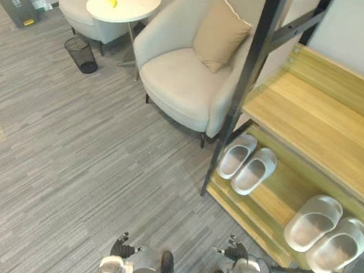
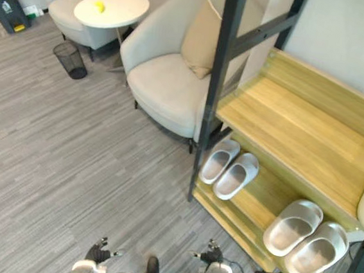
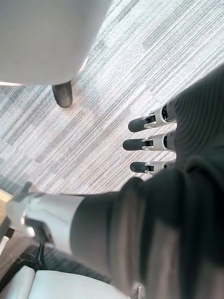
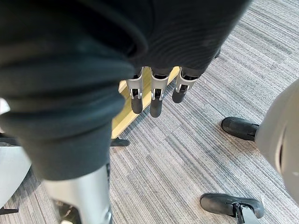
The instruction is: Organize the slippers on the shoe rack
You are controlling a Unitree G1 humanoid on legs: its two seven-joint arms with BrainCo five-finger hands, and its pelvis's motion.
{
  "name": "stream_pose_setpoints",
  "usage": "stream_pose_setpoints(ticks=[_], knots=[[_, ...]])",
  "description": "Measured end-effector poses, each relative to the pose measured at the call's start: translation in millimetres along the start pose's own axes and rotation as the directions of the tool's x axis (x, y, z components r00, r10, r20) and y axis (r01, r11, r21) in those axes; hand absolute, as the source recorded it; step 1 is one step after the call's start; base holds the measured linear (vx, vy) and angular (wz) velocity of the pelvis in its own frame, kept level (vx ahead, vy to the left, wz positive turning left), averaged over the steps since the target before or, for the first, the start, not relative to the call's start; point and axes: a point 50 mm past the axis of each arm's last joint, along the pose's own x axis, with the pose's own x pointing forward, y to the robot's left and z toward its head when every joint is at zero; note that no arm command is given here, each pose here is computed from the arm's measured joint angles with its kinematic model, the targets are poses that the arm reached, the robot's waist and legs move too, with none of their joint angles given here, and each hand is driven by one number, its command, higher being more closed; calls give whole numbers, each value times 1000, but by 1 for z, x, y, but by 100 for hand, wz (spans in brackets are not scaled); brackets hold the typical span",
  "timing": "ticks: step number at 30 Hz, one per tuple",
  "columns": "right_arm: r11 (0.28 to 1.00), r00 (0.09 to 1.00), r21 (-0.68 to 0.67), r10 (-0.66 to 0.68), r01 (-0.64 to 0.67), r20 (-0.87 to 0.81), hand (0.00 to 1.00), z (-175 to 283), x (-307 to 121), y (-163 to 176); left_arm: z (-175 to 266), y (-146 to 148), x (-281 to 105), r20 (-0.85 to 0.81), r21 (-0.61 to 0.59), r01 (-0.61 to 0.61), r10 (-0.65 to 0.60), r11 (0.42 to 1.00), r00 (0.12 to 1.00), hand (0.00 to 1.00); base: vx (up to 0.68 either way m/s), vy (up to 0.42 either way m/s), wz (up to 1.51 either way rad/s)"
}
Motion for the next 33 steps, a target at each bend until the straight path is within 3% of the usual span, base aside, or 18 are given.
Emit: stream_pose_setpoints(ticks=[13, 21, 26, 33], knots=[[998, 998, -23, 61, -62, -14, 0, -2, -2, 18, -2, 13, 0, -5, -24, -38, 38, 999, 999, 0, 67, -67, 80], [999, 999, -6, 39, -39, 1, 0, 4, 0, 14, 8, 3, 2, 15, -81, -25, 26, 996, 1000, 0, 198, -138, 59], [1000, 999, -4, 5, -4, 46, 0, 21, 4, 9, 21, -10, 4, 56, -61, 16, -13, 998, 998, 0, 107, -21, 56], [1000, 999, 21, 13, -14, 48, 0, 23, 5, 14, 17, -3, 4, 43, -15, 4, -3, 1000, 999, 0, 81, 43, 23]])
